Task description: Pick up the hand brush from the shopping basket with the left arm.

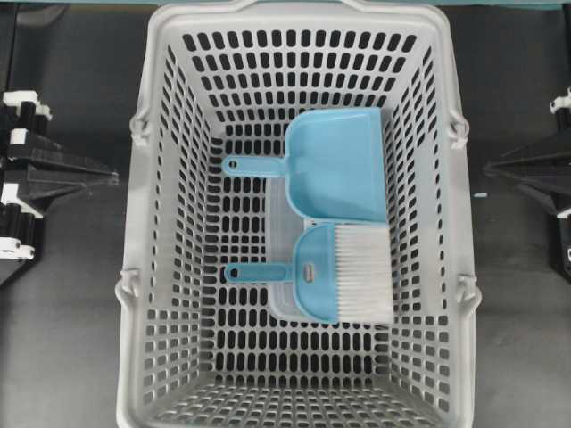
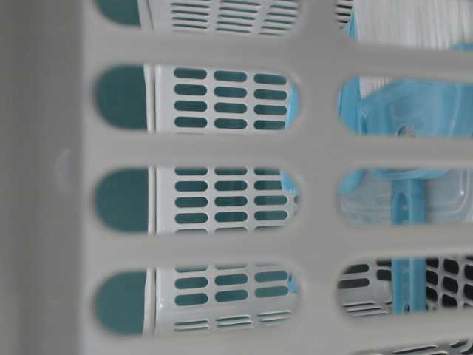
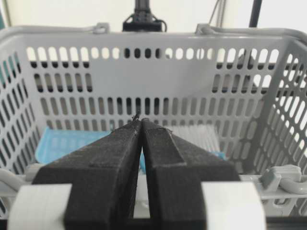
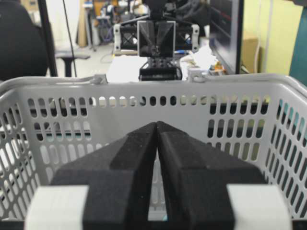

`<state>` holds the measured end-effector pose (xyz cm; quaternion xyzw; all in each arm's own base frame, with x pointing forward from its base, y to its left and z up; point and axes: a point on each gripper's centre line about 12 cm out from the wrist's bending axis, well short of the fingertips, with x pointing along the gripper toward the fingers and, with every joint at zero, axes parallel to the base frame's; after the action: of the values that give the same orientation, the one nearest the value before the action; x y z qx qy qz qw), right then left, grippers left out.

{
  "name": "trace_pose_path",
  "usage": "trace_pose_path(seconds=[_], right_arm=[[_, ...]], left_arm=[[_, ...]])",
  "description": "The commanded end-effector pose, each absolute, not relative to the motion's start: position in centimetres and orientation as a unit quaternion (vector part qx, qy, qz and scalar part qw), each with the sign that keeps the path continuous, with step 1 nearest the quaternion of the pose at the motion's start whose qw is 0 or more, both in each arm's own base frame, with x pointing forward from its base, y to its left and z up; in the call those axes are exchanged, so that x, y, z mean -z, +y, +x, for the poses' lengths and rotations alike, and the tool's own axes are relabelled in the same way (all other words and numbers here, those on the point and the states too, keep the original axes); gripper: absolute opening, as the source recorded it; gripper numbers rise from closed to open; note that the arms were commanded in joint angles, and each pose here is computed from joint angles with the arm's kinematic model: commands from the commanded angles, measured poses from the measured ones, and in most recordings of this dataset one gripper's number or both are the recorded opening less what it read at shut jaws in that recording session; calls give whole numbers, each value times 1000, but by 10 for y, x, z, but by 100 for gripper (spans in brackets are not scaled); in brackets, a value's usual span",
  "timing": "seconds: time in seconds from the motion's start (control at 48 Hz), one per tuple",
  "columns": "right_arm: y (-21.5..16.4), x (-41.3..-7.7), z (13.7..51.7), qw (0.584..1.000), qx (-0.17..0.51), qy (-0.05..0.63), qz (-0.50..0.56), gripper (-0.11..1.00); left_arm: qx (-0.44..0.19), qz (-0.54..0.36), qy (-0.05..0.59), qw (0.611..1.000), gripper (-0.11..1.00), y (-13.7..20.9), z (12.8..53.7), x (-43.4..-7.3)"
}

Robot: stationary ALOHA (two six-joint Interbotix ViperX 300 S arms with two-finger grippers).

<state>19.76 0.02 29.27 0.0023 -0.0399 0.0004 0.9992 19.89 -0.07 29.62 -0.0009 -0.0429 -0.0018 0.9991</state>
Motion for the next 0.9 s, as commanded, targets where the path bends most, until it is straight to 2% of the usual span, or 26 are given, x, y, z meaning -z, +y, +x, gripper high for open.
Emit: trace_pose_path(seconds=[0.0, 0.042, 0.083, 0.208, 0.271, 0.459, 0.584, 0.667, 0.75, 0.792, 0.875], right_arm=[[-1, -300, 200, 999, 3, -50, 7, 0], [-2, -300, 200, 999, 4, -50, 13, 3], [-2, -300, 200, 999, 6, -49, 22, 14], [-2, -299, 201, 998, 6, -48, 32, 52], [-2, -299, 201, 998, 5, -48, 33, 61], [-2, -299, 200, 998, 6, -45, 31, 55], [-2, -301, 199, 998, 6, -49, 32, 34], [-2, -304, 198, 998, 5, -51, 33, 17], [-3, -304, 198, 998, 7, -49, 32, 6], [-2, -304, 197, 998, 6, -48, 33, 3], [-2, -302, 197, 999, 6, -37, 33, 5]], left_arm=[[4, 5, -57, 998, 6, -1, 203, -310], [4, 0, -52, 999, 4, 0, 205, -310], [2, -4, -47, 999, 0, 0, 206, -309], [2, -14, -19, 1000, 0, 0, 210, -300], [5, -22, -15, 1000, 0, -1, 212, -299], [4, -26, -1, 1000, 0, -1, 214, -306], [5, -24, 36, 999, 0, -3, 220, -321], [7, -21, 75, 997, 0, -5, 227, -337], [5, -23, 125, 992, 0, -6, 238, -354], [3, -26, 151, 988, 0, -6, 244, -360], [-2, -26, 210, 977, 0, -5, 257, -366]])
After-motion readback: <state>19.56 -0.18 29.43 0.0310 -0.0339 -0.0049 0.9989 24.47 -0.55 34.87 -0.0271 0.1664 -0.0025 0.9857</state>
